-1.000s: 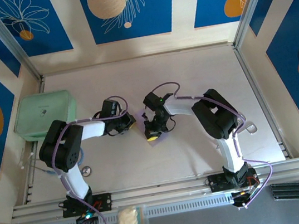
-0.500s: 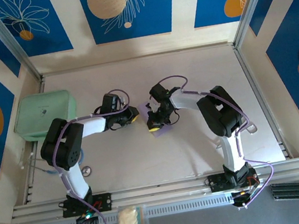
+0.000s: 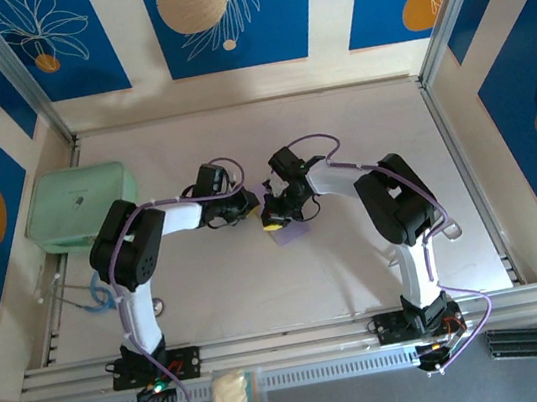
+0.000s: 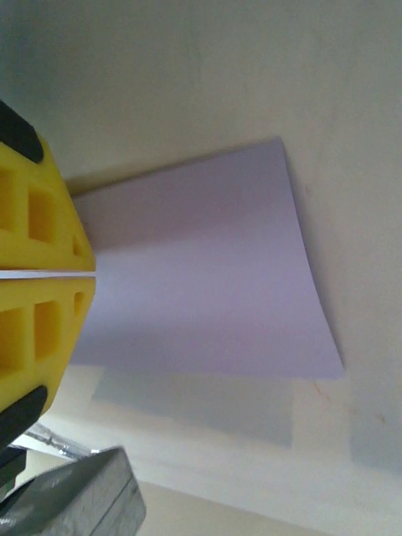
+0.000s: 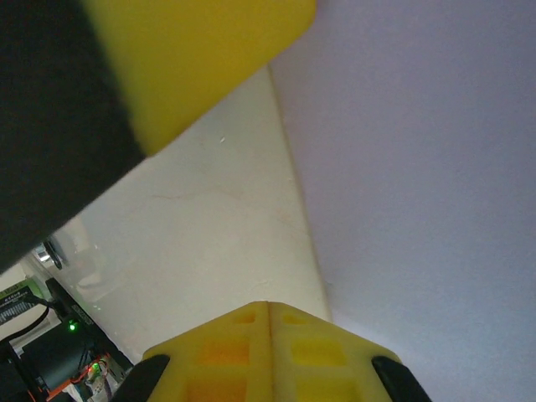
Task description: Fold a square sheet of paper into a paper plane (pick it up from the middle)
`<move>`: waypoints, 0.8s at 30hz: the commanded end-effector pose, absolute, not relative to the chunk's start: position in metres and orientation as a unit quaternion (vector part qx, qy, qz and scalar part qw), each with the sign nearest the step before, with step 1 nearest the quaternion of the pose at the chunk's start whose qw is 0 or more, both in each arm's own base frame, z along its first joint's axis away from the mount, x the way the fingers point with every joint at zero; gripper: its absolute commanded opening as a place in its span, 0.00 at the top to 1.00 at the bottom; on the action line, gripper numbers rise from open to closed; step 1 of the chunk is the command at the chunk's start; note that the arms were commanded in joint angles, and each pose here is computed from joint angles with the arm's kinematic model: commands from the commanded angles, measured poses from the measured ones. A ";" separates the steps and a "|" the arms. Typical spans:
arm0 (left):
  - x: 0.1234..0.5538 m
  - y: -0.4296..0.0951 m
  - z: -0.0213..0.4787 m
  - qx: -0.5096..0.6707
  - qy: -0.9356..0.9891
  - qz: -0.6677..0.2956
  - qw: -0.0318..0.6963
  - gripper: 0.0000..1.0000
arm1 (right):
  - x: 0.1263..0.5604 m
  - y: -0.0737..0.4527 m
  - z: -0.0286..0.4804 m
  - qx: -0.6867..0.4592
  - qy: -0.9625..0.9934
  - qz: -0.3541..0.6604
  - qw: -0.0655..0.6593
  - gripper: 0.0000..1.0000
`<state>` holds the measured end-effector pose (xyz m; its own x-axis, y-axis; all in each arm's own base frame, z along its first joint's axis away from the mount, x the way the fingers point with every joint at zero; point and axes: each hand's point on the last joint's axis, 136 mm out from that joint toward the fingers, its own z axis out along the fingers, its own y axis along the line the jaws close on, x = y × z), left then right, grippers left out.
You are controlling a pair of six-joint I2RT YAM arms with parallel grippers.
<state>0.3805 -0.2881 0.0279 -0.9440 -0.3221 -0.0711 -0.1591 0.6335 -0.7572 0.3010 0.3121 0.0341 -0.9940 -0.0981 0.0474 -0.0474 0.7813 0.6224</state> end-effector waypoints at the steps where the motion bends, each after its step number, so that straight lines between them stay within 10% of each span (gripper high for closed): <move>1: 0.376 -0.283 0.012 -0.142 0.911 -0.377 0.086 0.91 | 0.289 0.306 0.018 0.023 -0.946 -0.315 0.071 1.00; 24: 0.363 -0.269 -0.014 -0.139 0.932 -0.327 0.064 0.95 | 0.219 0.280 0.023 0.035 -0.937 -0.324 0.123 1.00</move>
<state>0.3798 -0.2842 0.0217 -0.9481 -0.3082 -0.0787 -0.1574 0.6696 -0.7259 0.2439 0.2847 0.0159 -0.9838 -0.1136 0.1390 -0.0017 0.7801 0.6257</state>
